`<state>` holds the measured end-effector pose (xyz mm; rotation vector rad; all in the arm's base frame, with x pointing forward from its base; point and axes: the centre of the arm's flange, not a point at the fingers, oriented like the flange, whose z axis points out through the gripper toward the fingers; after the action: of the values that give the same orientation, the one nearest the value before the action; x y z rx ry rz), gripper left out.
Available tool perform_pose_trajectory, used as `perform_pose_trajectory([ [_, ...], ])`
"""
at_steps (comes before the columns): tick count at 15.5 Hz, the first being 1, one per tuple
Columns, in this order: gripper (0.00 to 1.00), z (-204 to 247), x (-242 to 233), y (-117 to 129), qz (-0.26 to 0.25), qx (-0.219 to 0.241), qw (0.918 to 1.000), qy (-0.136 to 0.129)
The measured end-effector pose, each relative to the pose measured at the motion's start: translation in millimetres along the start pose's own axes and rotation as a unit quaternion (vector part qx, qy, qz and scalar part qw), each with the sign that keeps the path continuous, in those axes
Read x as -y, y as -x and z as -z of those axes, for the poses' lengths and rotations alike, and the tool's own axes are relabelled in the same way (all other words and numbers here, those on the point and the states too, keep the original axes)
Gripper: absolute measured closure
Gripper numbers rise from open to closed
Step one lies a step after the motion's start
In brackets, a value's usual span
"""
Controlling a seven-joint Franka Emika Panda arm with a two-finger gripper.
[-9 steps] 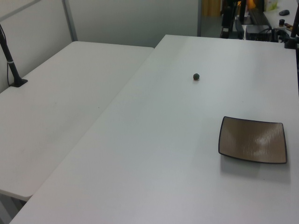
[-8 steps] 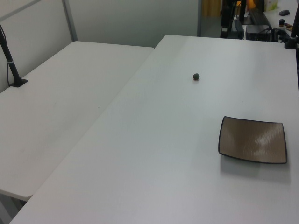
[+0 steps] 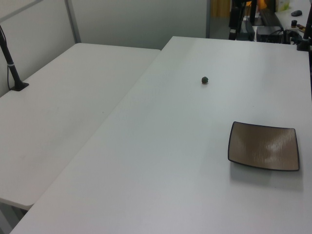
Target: Strawberries on a ceramic plate
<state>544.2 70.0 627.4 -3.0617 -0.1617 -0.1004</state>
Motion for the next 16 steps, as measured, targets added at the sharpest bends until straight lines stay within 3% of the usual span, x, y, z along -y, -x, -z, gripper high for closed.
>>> perform_pose_trajectory([
  [9, 0.00, 1.6, -16.1, -8.0, -0.015, -0.026, 0.9995, 0.001],
  [16, 0.00, -19.2, -51.6, -40.5, -0.044, -0.083, 0.9956, 0.008],
])
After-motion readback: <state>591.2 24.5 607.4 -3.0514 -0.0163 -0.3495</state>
